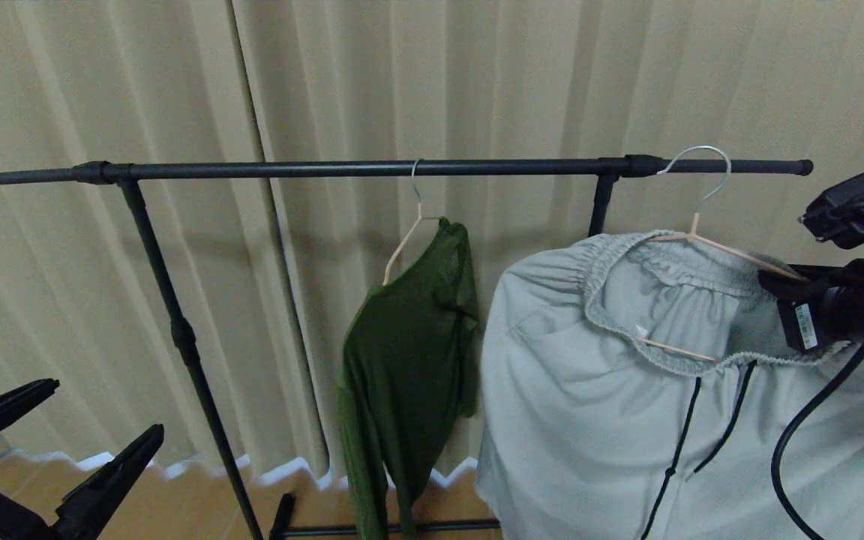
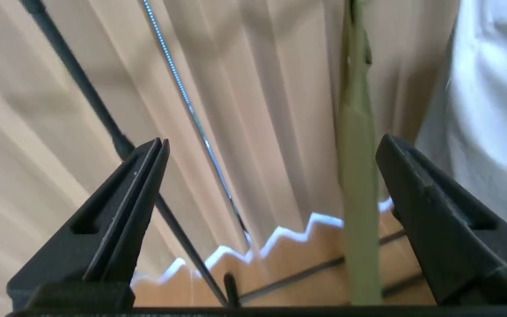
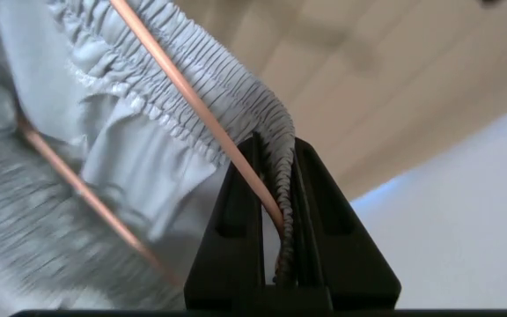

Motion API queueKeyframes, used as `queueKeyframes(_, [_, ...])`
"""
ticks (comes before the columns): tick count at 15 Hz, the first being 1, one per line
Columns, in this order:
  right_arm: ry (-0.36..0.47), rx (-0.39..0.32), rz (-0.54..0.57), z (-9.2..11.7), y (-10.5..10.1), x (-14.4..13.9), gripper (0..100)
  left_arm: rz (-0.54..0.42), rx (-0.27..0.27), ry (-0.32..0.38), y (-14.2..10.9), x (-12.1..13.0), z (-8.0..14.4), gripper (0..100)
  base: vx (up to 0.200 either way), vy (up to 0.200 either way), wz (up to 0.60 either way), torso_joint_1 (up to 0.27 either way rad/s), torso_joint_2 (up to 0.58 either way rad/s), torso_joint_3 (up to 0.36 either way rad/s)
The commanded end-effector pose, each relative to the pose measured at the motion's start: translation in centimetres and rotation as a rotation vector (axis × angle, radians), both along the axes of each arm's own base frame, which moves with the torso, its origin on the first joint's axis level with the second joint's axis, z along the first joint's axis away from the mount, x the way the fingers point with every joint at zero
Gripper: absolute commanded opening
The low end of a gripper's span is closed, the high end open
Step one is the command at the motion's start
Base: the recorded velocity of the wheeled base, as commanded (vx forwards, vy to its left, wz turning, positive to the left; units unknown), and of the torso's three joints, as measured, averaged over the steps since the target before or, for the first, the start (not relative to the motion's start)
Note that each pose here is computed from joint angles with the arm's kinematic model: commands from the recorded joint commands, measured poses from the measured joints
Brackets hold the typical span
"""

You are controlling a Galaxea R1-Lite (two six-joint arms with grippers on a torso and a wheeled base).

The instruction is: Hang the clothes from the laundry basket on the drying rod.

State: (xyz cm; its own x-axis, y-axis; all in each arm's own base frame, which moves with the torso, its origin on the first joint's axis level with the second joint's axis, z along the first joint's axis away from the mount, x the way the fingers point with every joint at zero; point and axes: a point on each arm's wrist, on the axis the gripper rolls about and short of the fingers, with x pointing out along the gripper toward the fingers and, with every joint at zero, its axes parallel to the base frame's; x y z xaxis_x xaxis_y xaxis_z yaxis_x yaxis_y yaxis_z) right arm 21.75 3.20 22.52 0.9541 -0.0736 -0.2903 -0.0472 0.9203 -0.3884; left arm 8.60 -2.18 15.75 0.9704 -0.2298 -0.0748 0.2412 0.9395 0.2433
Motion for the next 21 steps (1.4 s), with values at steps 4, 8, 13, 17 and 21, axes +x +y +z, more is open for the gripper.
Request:
queueKeyframes(4, [0.042, 0.036, 0.042, -0.8, 1.8, 2.1, 0, -0.001, 0.005, 0.004, 0.0, -0.1, -0.2, 100, 0.150, 0.000, 0.00, -0.001, 0.00, 0.002])
queueKeyframes(8, [0.047, 0.041, 0.050, -0.8, 2.8, 4.1, 0, -0.003, 0.007, 0.008, 0.0, -0.1, -0.3, 100, 0.000, 0.000, 0.00, 0.000, 0.00, 0.000])
queueKeyframes(13, [0.015, 0.012, -0.027, -0.1, 4.2, 8.2, 0, -0.003, 0.010, 0.018, 0.0, -0.1, -0.5, 100, 0.000, 0.000, 0.00, 0.000, 0.00, 0.000])
queueKeyframes(17, [0.066, -0.041, -0.095, -0.4, 5.4, 10.2, 0, -0.003, 0.011, 0.021, 0.0, -0.1, -0.6, 100, 0.000, 0.000, 0.00, 0.000, 0.00, 0.000])
queueKeyframes(21, [0.095, -0.058, -0.041, -0.9, 7.4, 9.6, 0, -0.003, 0.011, 0.021, 0.0, -0.1, -0.6, 100, 0.000, 0.000, 0.00, 0.000, 0.00, 0.000])
